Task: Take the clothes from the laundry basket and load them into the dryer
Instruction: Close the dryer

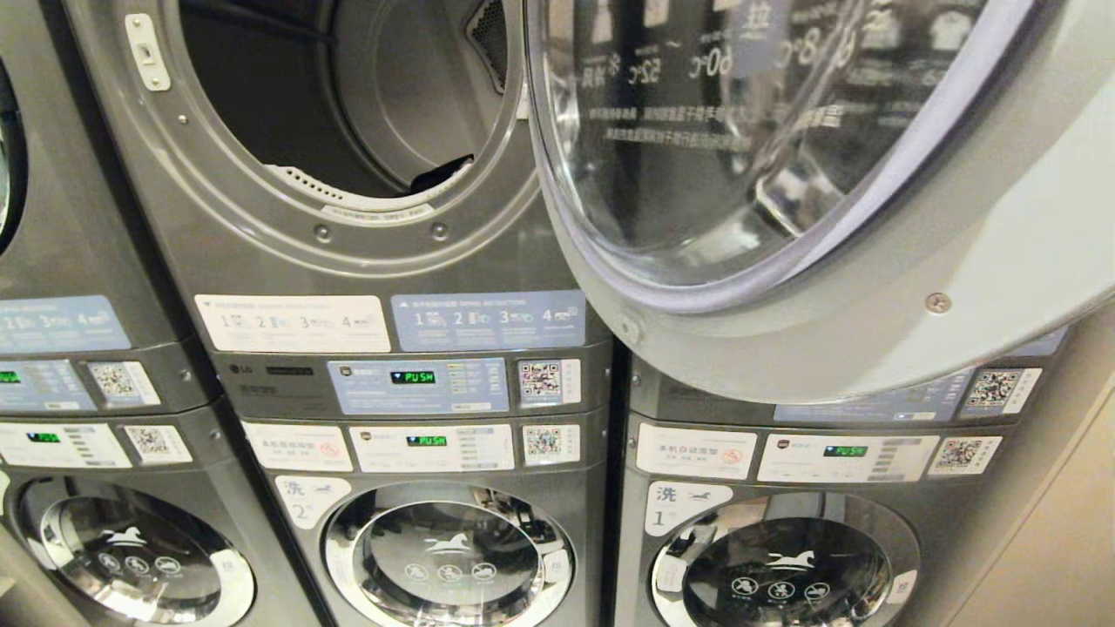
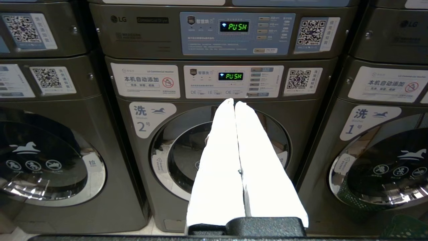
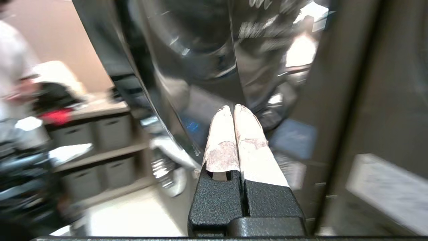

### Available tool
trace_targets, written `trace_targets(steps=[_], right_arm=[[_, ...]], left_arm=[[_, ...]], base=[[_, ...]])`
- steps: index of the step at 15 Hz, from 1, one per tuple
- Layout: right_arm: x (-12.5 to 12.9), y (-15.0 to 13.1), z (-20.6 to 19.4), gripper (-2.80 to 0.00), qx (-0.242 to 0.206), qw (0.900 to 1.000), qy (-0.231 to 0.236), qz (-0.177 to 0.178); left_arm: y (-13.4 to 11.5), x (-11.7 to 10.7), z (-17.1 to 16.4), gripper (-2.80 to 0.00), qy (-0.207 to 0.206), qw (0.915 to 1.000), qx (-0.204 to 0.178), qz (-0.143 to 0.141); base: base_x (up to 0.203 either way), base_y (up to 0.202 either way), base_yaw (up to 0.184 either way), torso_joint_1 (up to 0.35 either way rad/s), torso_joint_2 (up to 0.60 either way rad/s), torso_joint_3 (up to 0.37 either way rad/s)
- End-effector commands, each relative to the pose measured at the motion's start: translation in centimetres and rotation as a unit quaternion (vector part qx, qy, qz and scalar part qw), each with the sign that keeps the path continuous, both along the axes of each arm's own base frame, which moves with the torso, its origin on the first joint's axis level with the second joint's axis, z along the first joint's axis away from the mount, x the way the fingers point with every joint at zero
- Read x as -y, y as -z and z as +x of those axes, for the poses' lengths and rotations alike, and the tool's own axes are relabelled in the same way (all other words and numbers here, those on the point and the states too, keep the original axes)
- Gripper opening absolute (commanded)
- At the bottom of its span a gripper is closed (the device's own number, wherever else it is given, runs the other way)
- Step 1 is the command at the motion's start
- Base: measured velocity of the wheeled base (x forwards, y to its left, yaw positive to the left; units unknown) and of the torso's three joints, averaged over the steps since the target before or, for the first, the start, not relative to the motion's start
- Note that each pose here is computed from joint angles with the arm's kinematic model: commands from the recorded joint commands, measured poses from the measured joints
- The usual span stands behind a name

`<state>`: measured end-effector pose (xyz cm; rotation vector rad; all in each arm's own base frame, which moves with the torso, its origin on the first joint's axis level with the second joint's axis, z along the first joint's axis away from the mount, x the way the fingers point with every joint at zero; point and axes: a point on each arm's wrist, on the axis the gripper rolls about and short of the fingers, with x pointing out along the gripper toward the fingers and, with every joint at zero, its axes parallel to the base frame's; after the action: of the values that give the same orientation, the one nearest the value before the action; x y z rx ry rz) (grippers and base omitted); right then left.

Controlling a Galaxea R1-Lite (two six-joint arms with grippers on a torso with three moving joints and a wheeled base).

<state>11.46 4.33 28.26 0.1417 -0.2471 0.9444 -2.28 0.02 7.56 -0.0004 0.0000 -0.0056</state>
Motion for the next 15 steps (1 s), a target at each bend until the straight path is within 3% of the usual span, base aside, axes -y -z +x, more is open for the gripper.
trace_targets(steps=[1, 9, 15], right_arm=[[-1.1, 0.1, 0.3, -2.8, -0.011, 0.999, -0.04, -0.007], [-7.7, -1.0, 3.7, -2.8, -0.001, 0.987, -0.158, -0.037], [-13.2, -1.5, 3.6, -2.8, -0.004, 0.976, -0.216, -0.032]], left_arm=[[0.0, 0.0, 0.0, -2.8, 0.0, 1.0, 0.0, 0.0], [0.0, 0.0, 0.0, -2.8, 0.0, 1.0, 0.0, -0.001], [0.0, 0.0, 0.0, -2.8, 0.0, 1.0, 0.0, -0.001]], base=[[0.0, 0.0, 0.0, 0.0, 0.0, 0.0], [0.0, 0.0, 0.0, 0.0, 0.0, 0.0], [0.0, 0.0, 0.0, 0.0, 0.0, 0.0]])
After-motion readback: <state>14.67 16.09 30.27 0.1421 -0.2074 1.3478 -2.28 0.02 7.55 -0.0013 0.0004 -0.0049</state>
